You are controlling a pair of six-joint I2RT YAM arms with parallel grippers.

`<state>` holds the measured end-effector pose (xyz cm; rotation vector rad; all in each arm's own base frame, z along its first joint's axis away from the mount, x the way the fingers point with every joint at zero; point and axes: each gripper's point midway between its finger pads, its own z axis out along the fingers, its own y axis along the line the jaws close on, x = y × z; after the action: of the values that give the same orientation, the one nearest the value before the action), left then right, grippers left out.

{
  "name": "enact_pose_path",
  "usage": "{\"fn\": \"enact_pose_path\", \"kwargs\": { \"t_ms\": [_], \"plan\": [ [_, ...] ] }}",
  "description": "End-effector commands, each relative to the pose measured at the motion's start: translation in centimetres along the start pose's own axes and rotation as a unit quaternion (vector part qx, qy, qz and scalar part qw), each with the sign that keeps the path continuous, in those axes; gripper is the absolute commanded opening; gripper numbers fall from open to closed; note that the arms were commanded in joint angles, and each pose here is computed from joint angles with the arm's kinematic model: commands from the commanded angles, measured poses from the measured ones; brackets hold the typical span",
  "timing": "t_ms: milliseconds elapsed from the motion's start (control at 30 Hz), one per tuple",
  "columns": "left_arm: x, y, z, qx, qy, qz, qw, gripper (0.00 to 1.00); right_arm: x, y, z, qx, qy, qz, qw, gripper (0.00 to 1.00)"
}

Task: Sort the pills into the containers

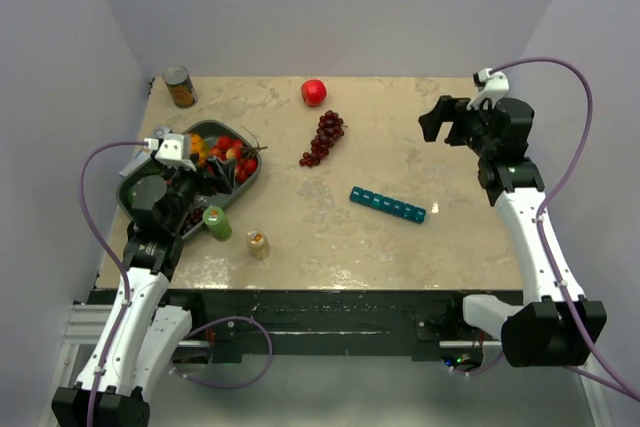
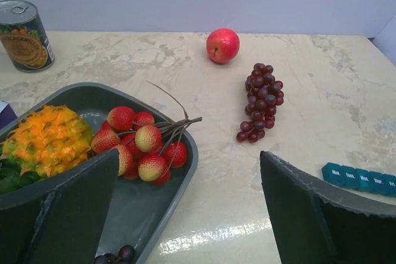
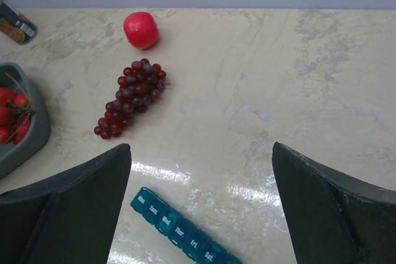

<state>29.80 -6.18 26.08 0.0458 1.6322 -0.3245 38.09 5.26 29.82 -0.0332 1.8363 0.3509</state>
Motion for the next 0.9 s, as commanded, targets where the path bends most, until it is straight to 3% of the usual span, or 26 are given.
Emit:
{"fn": "enact_pose_path", "kwargs": {
  "t_ms": [0, 133, 167, 233, 400, 533, 700, 867],
  "plan": [
    [-1.5, -1.6, 0.1, 0.04, -0.028, 0.014, 0.999, 1.0, -0.6, 1.5, 0.0, -0.049, -0.015, -0.023, 0.998, 0.99],
    [-1.3, -2.3, 0.1, 0.06, -0.024, 0.014, 0.998, 1.0, 1.2, 3.9, -0.2, -0.146, -0.001, -0.102, 0.984, 0.99],
    [-1.4, -2.6, 0.1, 0.068, -0.025, 0.014, 0.997, 1.0, 2.2, 5.9, -0.9, -0.214, 0.006, -0.121, 0.969, 0.99],
    [-1.2, -2.9, 0.1, 0.075, -0.023, 0.012, 0.997, 1.0, 3.4, 7.1, -1.6, -0.273, 0.007, -0.18, 0.945, 0.99],
    [-1.0, -3.3, 0.1, 0.086, -0.019, 0.007, 0.996, 1.0, 6.4, 8.5, -2.6, -0.35, 0.03, -0.235, 0.906, 0.99],
    [-0.6, -3.6, 0.2, 0.095, -0.012, 0.001, 0.995, 1.0, 9.1, 8.2, -1.4, -0.339, 0.06, -0.303, 0.888, 0.99],
    [-0.1, -4.0, 0.3, 0.106, -0.002, -0.012, 0.994, 1.0, 13.6, 8.6, 0.5, -0.337, 0.118, -0.411, 0.839, 0.99],
    [0.8, -4.0, 0.4, 0.105, 0.019, -0.022, 0.994, 1.0, 15.6, 9.0, 2.4, -0.329, 0.137, -0.447, 0.821, 0.99]
  ]
}}
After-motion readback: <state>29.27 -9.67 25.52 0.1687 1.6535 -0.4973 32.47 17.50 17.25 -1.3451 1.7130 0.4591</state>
